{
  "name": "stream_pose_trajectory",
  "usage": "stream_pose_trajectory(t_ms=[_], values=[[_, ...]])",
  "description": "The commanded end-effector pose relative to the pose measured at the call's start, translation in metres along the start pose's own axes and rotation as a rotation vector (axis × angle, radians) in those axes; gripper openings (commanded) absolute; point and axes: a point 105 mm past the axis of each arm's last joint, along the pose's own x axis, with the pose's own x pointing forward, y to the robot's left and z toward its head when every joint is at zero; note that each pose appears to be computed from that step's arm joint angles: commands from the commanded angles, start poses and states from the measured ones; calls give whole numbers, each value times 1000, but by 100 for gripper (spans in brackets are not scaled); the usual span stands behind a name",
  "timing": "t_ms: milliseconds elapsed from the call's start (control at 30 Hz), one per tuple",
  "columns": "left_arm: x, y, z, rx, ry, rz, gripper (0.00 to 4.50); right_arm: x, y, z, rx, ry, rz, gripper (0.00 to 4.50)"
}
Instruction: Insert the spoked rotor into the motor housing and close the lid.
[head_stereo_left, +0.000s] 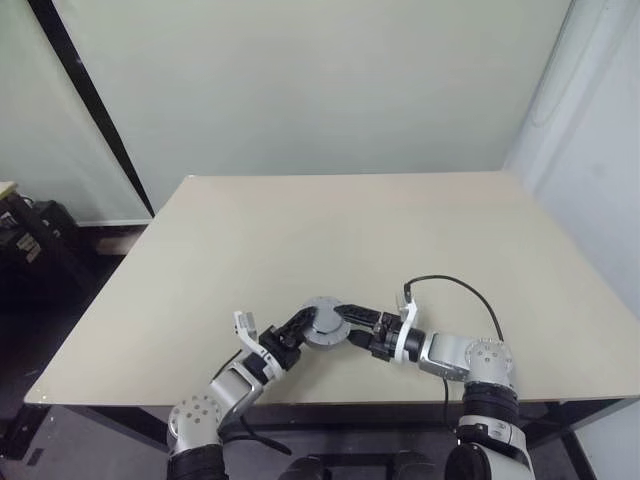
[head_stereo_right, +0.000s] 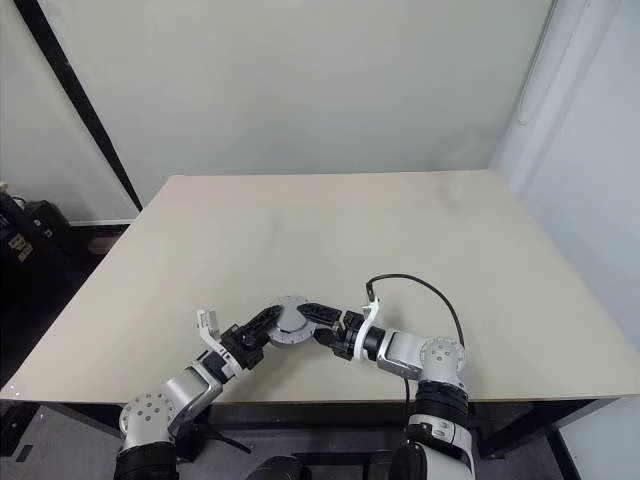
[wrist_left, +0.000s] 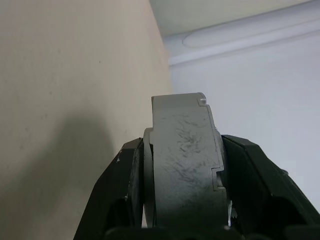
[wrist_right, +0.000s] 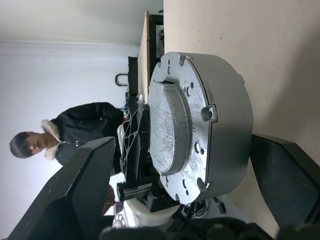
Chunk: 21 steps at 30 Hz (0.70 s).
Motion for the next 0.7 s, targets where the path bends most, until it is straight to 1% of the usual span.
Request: stream_pose_trajectory(t_ms=[33,133,200,333,467,533,600,700], values=[[1,-13,24,84,-81,-26,199,13,16,-3,-80,-53,67,450],[0,-19,46,157,-167,-15,199,11,11,11,-223,-162,9,450],[-2,-21,64,241,-236,26,199,9,10,22,-367,-242,-21,450],[-9,-25,96,422,-337,112,199,5,18,26,-600,-291,-21,450],[-17,-26,120,666,-383,221,199,2,23,17,-928,-236,-32,450],[-21,-26,131,753,-414,260,199,1,24,13,-1046,-212,-34,450],[-25,-25,145,805,-461,298,198,1,24,10,-1149,-187,-33,450],[-27,-21,155,851,-492,339,198,2,23,7,-1242,-162,-33,450]])
